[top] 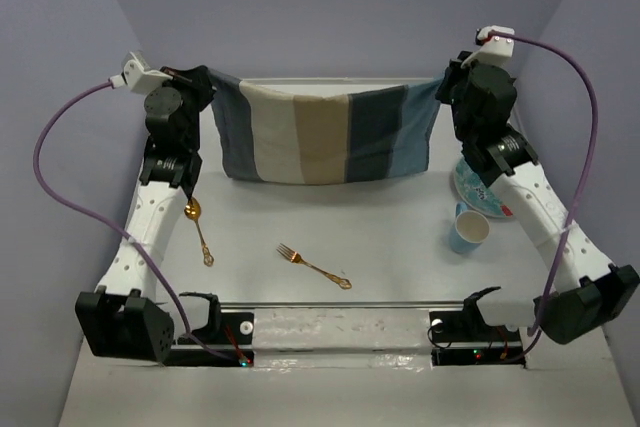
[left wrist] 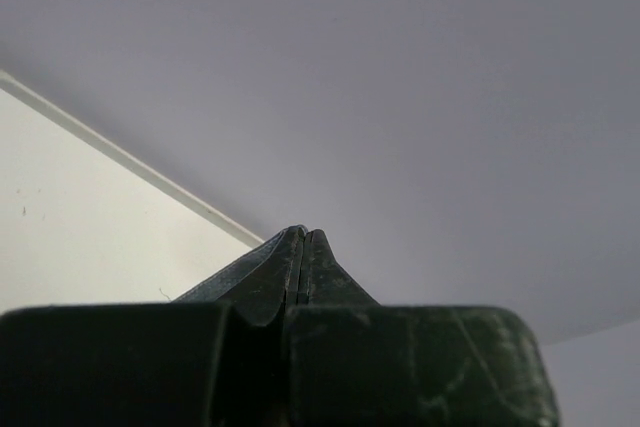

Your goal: Set the dinner table for one person

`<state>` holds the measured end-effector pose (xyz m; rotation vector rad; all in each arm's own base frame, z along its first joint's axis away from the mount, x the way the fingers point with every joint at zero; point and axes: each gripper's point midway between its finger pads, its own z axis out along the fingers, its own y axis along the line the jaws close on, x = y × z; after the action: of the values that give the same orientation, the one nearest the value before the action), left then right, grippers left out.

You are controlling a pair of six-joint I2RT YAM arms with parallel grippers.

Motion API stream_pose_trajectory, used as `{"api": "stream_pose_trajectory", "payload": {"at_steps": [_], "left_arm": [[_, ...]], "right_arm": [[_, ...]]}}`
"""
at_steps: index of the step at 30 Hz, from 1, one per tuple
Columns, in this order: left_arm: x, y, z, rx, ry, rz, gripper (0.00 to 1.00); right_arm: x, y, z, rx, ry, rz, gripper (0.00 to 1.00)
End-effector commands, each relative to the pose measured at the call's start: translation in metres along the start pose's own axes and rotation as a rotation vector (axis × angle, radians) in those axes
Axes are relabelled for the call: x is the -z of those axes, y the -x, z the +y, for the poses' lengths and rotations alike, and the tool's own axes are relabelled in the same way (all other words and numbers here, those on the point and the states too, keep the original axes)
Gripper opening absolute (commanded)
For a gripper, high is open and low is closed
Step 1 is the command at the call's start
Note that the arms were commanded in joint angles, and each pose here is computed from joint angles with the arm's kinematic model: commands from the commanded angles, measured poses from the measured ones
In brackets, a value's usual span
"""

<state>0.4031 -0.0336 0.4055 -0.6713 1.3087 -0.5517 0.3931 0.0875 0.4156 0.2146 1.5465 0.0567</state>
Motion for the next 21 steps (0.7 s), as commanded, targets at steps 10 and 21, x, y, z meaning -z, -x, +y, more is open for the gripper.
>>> {"api": "stream_pose_trajectory", "payload": {"at_steps": [10, 21], "left_arm": [[-0.089, 0.102, -0.082, -0.068, -0.108, -0.105, 0.00], [-0.061, 0.038, -0.033, 0.010, -0.095, 0.013, 0.00]], "right_arm": [[-0.100, 0.122, 0.000, 0.044, 0.013, -0.161, 0.00], [-0.085, 0.026, -0.013, -0.012, 0.040, -0.030, 0.00]]}}
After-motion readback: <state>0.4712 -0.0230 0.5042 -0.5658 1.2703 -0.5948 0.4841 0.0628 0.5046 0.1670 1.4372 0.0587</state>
